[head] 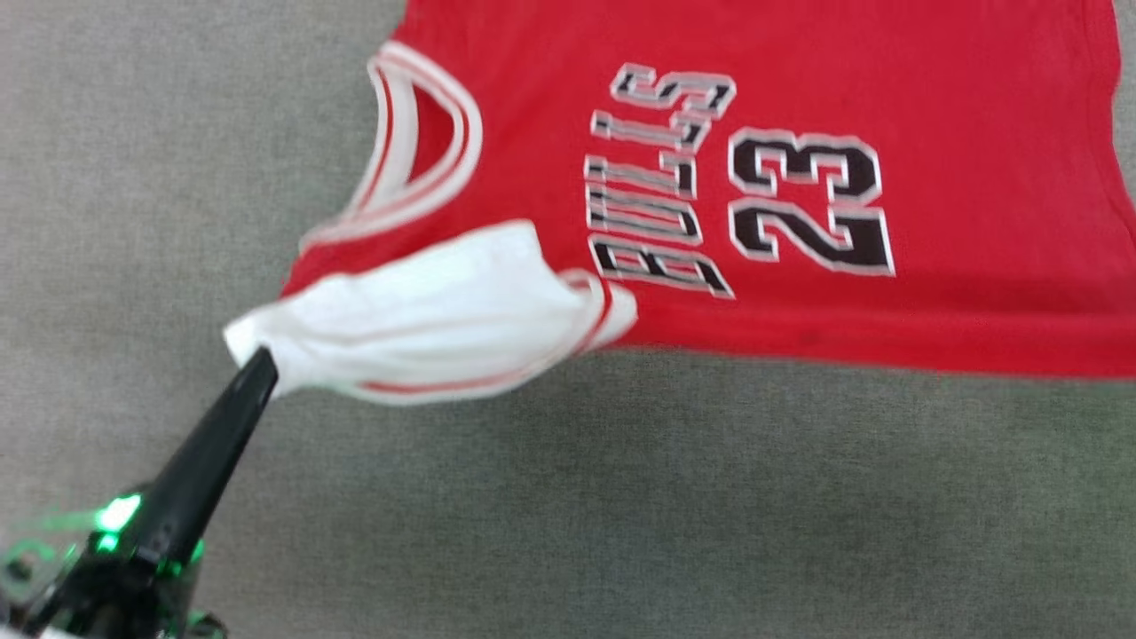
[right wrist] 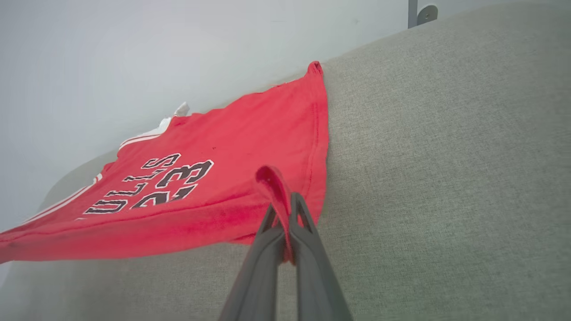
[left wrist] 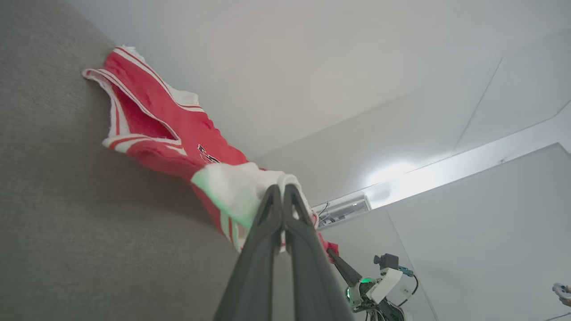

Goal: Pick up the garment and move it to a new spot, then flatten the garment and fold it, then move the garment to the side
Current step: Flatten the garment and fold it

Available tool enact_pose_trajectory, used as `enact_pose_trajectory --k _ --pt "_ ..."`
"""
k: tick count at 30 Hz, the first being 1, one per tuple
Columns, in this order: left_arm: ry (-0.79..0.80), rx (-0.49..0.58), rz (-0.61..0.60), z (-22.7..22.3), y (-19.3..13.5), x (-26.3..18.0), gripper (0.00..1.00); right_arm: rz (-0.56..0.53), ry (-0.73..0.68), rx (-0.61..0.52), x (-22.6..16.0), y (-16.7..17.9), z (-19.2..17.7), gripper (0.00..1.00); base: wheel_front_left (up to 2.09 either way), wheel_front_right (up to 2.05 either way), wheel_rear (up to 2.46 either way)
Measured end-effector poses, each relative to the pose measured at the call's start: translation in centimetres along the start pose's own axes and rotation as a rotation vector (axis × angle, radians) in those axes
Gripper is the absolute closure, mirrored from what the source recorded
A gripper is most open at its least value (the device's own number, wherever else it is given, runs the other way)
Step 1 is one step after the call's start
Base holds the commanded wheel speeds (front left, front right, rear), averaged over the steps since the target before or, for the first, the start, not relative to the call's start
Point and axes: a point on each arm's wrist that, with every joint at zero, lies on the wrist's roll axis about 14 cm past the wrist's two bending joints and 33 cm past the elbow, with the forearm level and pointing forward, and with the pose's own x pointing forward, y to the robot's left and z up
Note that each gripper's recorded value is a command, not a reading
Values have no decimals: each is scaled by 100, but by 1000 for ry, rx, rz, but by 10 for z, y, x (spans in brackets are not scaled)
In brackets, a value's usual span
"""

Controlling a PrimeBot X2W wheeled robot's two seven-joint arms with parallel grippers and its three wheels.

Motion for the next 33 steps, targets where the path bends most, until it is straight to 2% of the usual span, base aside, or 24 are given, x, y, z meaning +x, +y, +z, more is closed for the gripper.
enact_pose_trajectory --k 5,9,14,19,23,28,33 --pt "4 33 4 0 -8 -11 100 -3 -6 10 -17 -3 4 100 0 0 0" --pt "6 40 -6 1 -7 -5 100 -1 1 30 -13 -5 1 100 0 0 0" --pt "30 58 -41 6 0 21 100 54 9 55 22 7 -2 100 0 0 0" --pt "54 65 -71 18 14 56 100 63 31 70 61 8 -9 100 0 0 0" --pt "39 70 -35 31 39 75 100 38 58 93 86 -2 -21 100 0 0 0" --pt "70 71 62 21 80 86 100 -2 80 97 100 -14 -36 100 0 0 0" --pt "134 150 182 2 123 86 100 -29 125 66 107 -21 -54 100 0 0 0"
